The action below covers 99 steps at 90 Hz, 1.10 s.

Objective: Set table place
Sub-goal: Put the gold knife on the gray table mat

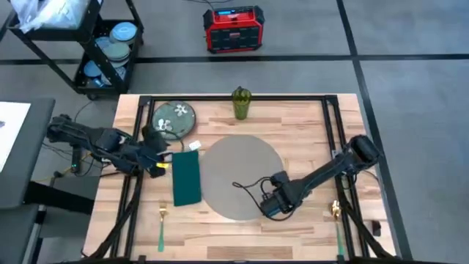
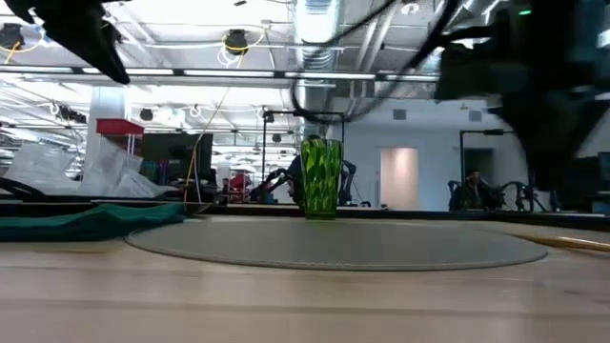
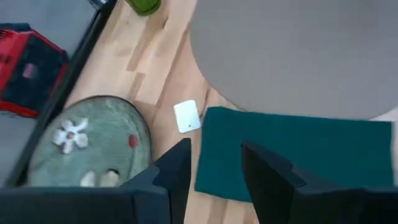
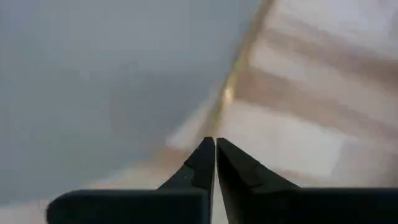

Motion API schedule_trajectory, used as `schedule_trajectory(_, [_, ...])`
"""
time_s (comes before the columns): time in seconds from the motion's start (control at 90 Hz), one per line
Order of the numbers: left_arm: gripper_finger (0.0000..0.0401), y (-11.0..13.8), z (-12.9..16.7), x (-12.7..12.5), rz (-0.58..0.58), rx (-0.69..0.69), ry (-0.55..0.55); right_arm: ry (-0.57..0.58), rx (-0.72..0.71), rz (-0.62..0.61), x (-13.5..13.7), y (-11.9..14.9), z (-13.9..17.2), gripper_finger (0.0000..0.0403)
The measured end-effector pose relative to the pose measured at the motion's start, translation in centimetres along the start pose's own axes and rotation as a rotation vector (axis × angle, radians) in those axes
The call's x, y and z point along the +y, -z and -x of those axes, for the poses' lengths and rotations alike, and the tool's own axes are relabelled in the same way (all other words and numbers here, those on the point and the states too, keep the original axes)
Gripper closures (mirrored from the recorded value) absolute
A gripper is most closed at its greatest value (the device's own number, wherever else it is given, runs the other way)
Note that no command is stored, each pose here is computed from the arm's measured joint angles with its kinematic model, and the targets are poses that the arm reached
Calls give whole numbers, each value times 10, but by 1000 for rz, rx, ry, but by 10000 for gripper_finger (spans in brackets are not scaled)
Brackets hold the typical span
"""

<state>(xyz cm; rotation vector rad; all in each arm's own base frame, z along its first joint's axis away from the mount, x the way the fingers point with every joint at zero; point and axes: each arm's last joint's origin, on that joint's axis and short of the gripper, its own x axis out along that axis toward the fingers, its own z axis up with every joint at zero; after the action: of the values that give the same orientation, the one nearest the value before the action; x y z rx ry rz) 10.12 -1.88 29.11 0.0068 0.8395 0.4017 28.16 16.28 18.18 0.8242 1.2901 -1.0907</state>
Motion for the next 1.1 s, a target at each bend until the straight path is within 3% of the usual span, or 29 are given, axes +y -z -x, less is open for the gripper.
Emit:
schedule_trajectory(0.189, [278, 10, 10, 12, 66, -67, 34, -137, 25, -169, 2, 31, -6, 299])
schedule_trajectory(0.322, [278, 11, 12, 14, 74, -83, 41, -106, 16, -287, -6, 34, -21, 236])
schedule_trajectory(0.489, [278, 11, 11, 13, 52, -78, 37, -85, 9, -312, -7, 27, -27, 192])
schedule_trajectory(0.889, [278, 11, 11, 13, 65, -76, 35, -110, 30, -260, -2, -2, -45, 216])
schedule_trajectory(1.1, [278, 11, 11, 13, 60, -74, 33, -61, 60, -273, -6, -2, -46, 289])
